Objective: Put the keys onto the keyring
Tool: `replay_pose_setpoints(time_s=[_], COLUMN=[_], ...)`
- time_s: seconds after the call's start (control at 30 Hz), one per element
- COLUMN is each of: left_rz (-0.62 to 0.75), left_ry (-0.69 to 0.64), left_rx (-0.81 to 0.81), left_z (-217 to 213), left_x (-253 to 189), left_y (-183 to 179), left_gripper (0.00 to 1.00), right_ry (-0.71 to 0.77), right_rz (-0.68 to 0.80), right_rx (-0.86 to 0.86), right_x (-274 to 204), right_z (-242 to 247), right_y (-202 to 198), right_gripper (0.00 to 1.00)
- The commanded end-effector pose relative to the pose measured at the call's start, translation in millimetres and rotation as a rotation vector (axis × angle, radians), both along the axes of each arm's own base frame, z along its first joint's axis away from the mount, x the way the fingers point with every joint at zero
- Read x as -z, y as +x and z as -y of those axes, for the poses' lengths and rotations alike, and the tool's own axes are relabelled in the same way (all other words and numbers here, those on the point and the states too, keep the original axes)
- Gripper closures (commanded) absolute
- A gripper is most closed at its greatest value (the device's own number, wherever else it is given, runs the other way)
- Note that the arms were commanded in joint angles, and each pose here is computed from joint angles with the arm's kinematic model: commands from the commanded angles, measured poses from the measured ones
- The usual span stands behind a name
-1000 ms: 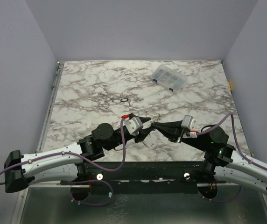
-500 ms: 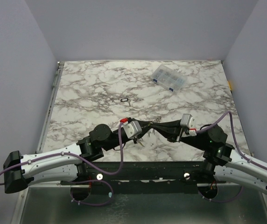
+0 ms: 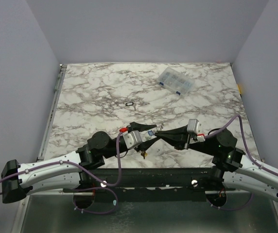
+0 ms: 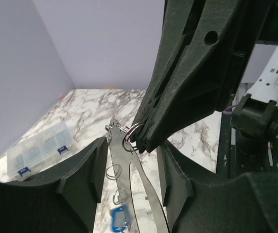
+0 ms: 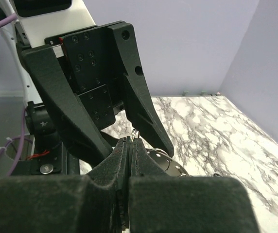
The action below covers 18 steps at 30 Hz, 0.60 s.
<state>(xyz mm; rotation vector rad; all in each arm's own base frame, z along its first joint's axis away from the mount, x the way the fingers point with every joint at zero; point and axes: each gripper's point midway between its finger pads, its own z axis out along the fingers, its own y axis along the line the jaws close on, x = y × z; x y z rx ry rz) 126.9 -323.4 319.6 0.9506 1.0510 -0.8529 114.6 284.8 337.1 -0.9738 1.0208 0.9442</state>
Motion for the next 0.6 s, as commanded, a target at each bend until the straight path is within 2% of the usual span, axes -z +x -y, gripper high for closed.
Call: replay_pose_setpoints(time_s=[0.0,0.1,0.37,0.57], left_rz=[0.077,0.082,0.084,0.082], left_ry=[-0.052,-0.048,-0.038,-0.043], left_rx=[0.085,0.113,0.210,0.208], left_z=[-5.1,-4.6,2.6,1.3], left_x=[-20.2,-21.4,-20.7,-22.1], left_y=[-19.1,-24.1,-40.0,-40.1], left_gripper=[0.55,0.61,0.69,0.96], right_ry=[-0.004,-0.028,-0.042,-0.051], right_rz=[0.018,0.001,-0.025,-0.032], right_rx=[-0.095,-0.110,-0.145,-0.140], right_x=[-19.2,-16.8,-14.8,-12.0], right_z=[2.8,1.7,-4.8,-5.4], right_y=[-20.6,-22.9,-26.1,-24.7], right_gripper=[0.99,0.99,0.99,0.99])
